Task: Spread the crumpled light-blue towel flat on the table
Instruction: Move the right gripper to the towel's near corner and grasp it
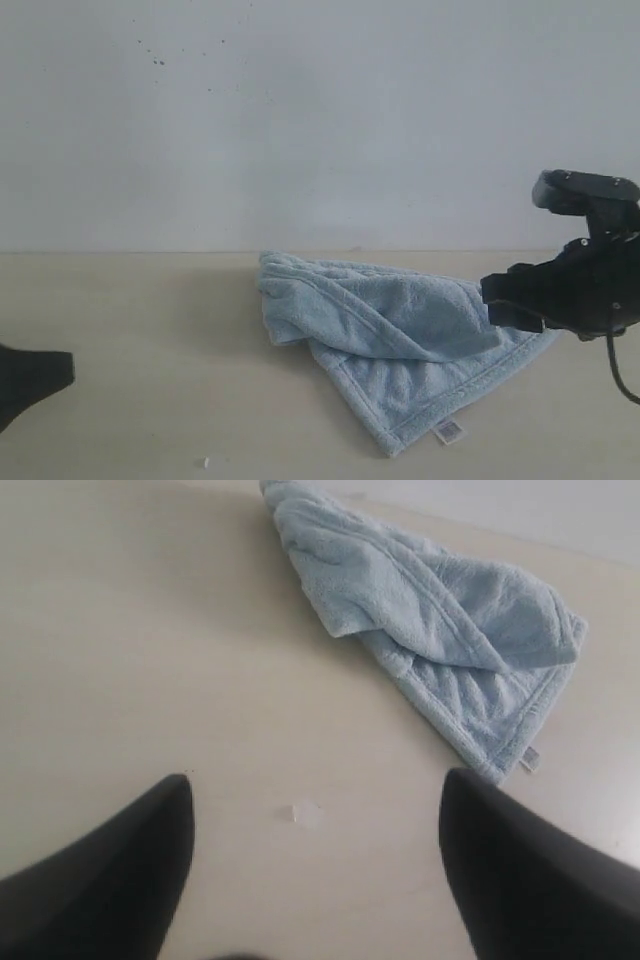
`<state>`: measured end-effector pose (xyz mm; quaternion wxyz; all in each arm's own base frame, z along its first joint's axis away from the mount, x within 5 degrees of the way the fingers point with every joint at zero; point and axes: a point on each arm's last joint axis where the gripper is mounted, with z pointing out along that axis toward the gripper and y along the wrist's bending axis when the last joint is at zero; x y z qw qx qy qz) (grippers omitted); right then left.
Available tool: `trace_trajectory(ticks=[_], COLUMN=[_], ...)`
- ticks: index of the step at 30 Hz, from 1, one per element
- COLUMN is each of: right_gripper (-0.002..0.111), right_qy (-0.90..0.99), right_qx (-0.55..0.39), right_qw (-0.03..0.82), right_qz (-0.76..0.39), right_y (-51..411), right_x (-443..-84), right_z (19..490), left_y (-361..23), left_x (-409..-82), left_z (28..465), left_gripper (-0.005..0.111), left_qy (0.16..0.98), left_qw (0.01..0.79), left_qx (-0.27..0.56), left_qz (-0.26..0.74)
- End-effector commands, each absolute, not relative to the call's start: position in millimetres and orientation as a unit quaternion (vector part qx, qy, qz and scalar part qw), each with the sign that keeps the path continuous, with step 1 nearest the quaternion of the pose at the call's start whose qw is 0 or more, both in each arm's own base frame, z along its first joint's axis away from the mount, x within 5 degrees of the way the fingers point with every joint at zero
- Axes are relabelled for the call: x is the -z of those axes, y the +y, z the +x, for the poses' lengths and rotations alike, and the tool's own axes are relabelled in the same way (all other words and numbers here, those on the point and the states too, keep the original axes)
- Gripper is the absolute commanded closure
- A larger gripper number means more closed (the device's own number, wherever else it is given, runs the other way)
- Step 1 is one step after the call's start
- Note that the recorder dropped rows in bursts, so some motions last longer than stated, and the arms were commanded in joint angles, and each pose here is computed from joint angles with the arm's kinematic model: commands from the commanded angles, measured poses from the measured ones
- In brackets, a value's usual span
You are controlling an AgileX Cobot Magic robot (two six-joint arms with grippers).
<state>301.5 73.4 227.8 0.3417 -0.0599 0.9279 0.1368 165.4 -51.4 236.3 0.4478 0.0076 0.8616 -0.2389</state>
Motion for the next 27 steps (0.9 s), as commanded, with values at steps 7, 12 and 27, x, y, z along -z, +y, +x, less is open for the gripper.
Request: trace_trajectory(ticks=[7,12,27], right_gripper=[0.051,0.051,0.052], right_qy=[0.939,0.939,0.927], right_qx=[-0.114,-0.114,-0.247], right_qw=[0.307,0.301,0.262], right_qz=[-0.108,-0.121,-0.103], right_y=[84.6,87.1,59.3], right_x=[-185.2,-172.6,-133.4], right_z=[356.2,383.0,422.2], left_y=[-70.7,-71.1,-70.8], left_x=[-219.8,-216.5,-216.4], left_z=[234.4,238.7,238.8], left_gripper=[0.041,0.041,0.042], left_qy=[0.874,0.873,0.874], left_qw=[0.399,0.404,0.405], left_qx=[0.274,0.268,0.264], left_qz=[0.038,0.048,0.050])
